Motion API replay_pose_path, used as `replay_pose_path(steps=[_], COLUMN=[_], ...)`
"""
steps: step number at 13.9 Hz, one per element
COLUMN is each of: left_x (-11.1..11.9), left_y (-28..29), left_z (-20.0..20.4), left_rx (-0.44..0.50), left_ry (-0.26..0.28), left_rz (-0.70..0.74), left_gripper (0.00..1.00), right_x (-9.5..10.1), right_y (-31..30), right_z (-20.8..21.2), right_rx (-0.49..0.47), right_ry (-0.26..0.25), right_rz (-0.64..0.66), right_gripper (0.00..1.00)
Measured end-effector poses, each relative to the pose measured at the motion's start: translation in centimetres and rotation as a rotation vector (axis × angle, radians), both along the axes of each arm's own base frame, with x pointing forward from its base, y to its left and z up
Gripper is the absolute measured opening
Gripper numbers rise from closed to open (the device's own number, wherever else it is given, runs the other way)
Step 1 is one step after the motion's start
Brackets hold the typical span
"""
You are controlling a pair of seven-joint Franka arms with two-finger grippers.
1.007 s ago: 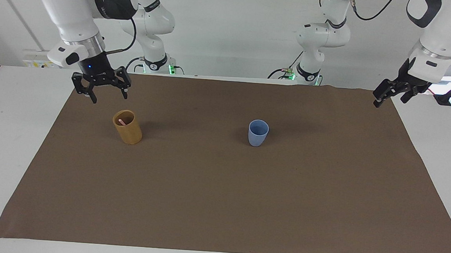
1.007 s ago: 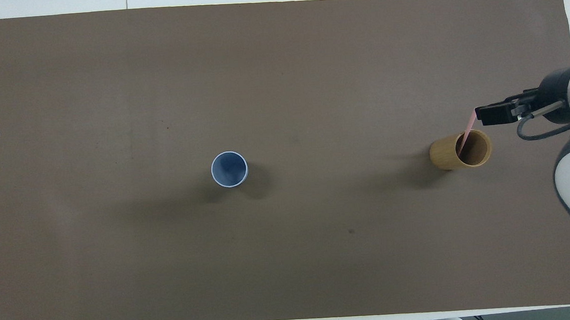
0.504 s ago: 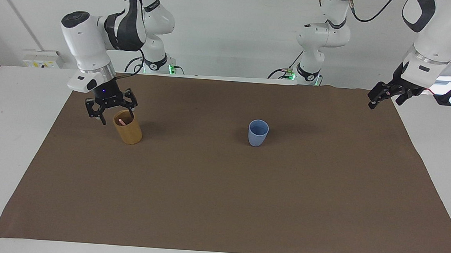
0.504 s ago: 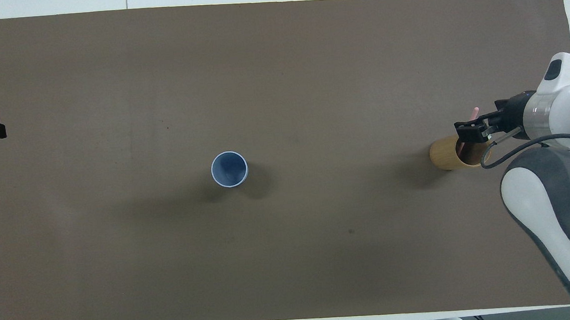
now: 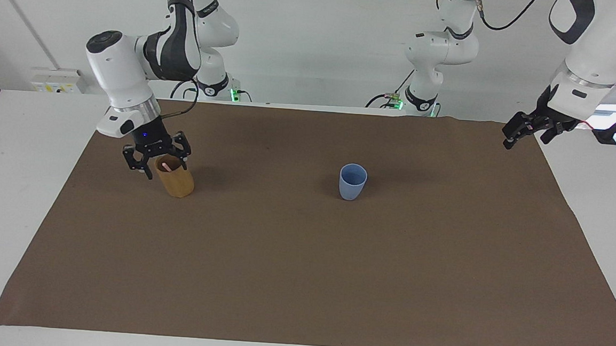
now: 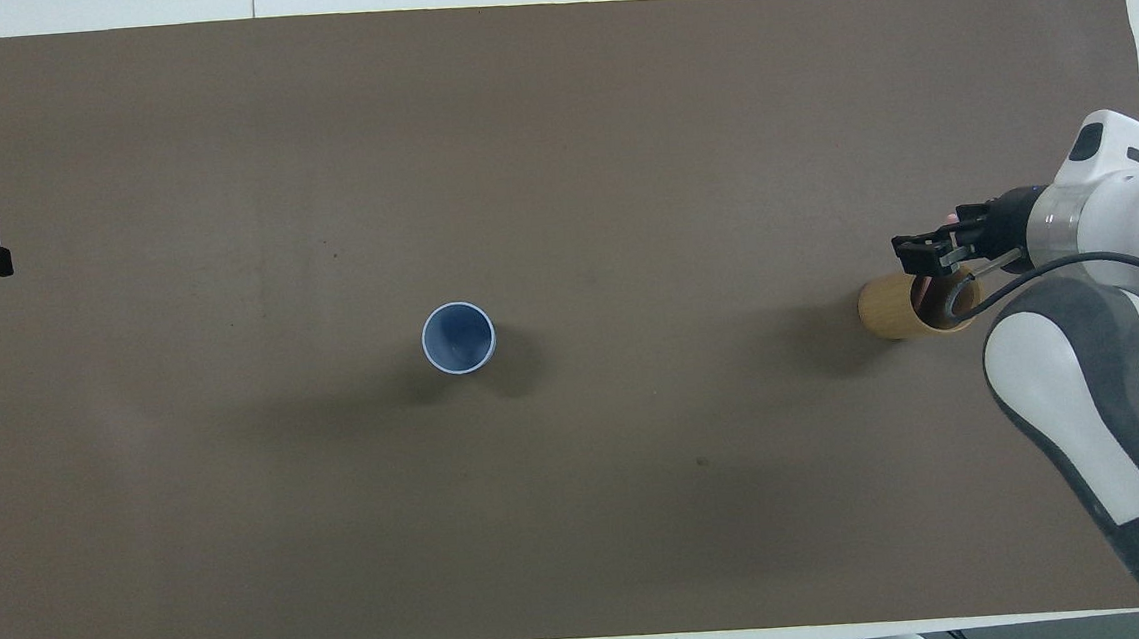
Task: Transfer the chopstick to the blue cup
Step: 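Grasp the pink chopstick in the tan cup with the right gripper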
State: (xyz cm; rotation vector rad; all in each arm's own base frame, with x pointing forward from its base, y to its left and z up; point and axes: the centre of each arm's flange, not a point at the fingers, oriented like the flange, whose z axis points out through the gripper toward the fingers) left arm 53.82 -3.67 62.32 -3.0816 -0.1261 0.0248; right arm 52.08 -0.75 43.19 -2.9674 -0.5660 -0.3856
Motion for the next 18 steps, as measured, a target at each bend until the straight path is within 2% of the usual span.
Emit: replay_pose_path(steps=[1, 3, 6, 12, 13, 14, 15, 17, 18], left_x=[0.0, 0.0, 0.0, 0.0, 0.0, 0.0, 0.0, 0.0, 0.0], left_y=[0.0, 0.0, 0.0, 0.0, 0.0, 0.0, 0.0, 0.0, 0.0], left_z=[0.0, 0.0, 0.0, 0.0, 0.0, 0.0, 0.0, 0.0, 0.0], left_rx=[0.000, 0.000, 0.000, 0.000, 0.000, 0.000, 0.000, 0.000, 0.000], left_ry=[0.000, 0.000, 0.000, 0.000, 0.000, 0.000, 0.000, 0.000, 0.000], left_rz=[0.000, 0.000, 0.000, 0.000, 0.000, 0.000, 0.000, 0.000, 0.000], left_gripper=[1.00, 1.00, 1.00, 1.00, 1.00, 1.00, 1.00, 1.00, 1.00], right_x=[0.0, -0.2, -0.6, -0.6, -0.6, -0.6, -0.6, -0.5, -0.4], right_y=[-0.1, -0.6, -1.4, -1.4, -1.4, -1.4, -1.4, -1.3, -1.3], right_z=[0.0, -0.2, -0.6, -0.6, -0.5, -0.5, -0.5, -0.1, 0.5], right_rx=[-0.003, -0.003, -0.002, -0.003, -0.003, -0.003, -0.002, -0.013, -0.039], right_ry=[-0.002, 0.013, 0.053, 0.056, 0.056, 0.056, 0.058, 0.070, 0.073], right_rz=[0.015, 0.017, 0.040, 0.049, 0.050, 0.050, 0.052, 0.069, 0.088], right_gripper=[0.77, 0.58, 0.56, 0.50, 0.43, 0.32, 0.32, 0.14, 0.08])
